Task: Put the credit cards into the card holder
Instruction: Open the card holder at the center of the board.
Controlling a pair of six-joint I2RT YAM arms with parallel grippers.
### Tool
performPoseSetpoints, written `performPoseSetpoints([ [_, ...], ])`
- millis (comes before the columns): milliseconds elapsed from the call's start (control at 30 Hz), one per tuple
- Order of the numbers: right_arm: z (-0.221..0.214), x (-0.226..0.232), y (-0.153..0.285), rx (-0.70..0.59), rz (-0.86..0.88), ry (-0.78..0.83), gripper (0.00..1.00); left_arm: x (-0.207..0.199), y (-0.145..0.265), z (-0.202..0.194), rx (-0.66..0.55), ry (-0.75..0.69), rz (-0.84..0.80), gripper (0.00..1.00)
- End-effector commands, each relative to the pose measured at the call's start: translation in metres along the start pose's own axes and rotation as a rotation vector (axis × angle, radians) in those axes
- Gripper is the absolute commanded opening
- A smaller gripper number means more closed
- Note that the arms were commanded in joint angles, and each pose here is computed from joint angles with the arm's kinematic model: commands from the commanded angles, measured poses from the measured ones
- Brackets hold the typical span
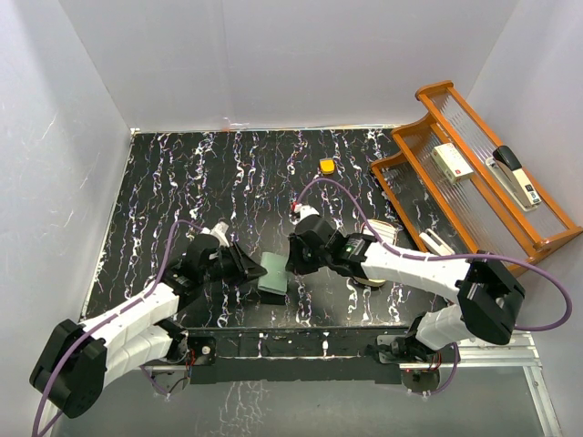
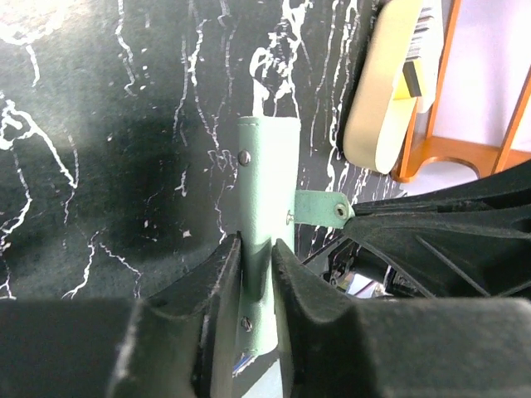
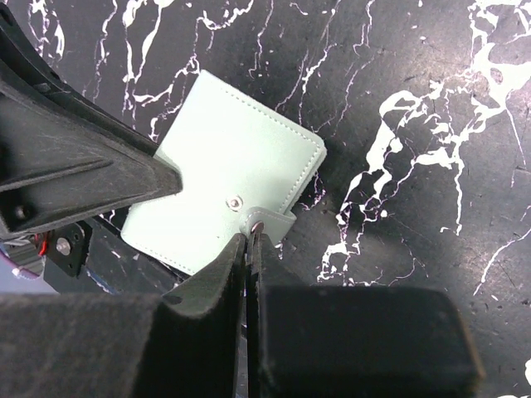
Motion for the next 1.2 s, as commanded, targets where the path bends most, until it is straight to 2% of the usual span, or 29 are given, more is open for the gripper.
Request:
performPoseSetpoints([
  [0, 0.002, 0.001, 0.002, -0.059, 0.015, -0.021, 0.00, 0.013, -0.001, -0.004, 0.014, 0.014, 0.077, 0.26],
  [167, -0.001, 0.000, -0.002, -0.050, 0.007, -0.056, 0.00, 0.013, 0.000, -0.003, 0.024, 0.001, 0.114, 0.54],
  [367, 0.007, 0.006, 0.008, -0.095, 0.040, -0.072, 0.00, 0.005, 0.007, 0.005, -0.010, -0.057, 0.197, 0.69],
  [500, 0.012, 0.011, 0.014, -0.120, 0.078, -0.087, 0.00, -0.006, 0.010, 0.011, -0.008, -0.100, 0.200, 0.71],
  [700, 0.018, 0.022, 0.019, -0.153, 0.176, -0.140, 0.00, -0.019, 0.012, 0.012, -0.004, -0.098, 0.119, 0.72],
  [833, 0.020, 0.024, 0.019, -0.182, 0.207, -0.163, 0.00, -0.016, 0.012, 0.011, -0.012, -0.088, 0.125, 0.72],
  [1167, 0.016, 0.024, 0.014, -0.149, 0.205, -0.175, 0.00, -0.004, 0.011, 0.005, 0.002, -0.061, 0.142, 0.70],
])
Point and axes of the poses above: each gripper's point midway between its finger pads, its own y axis back along the fingers, its own x axis along the line the jaws close on, z = x × y, the point moved 10 cm from there along y, back along the fingers, and after that the axes turned 4 degrees about y, right-handed, at the moved point
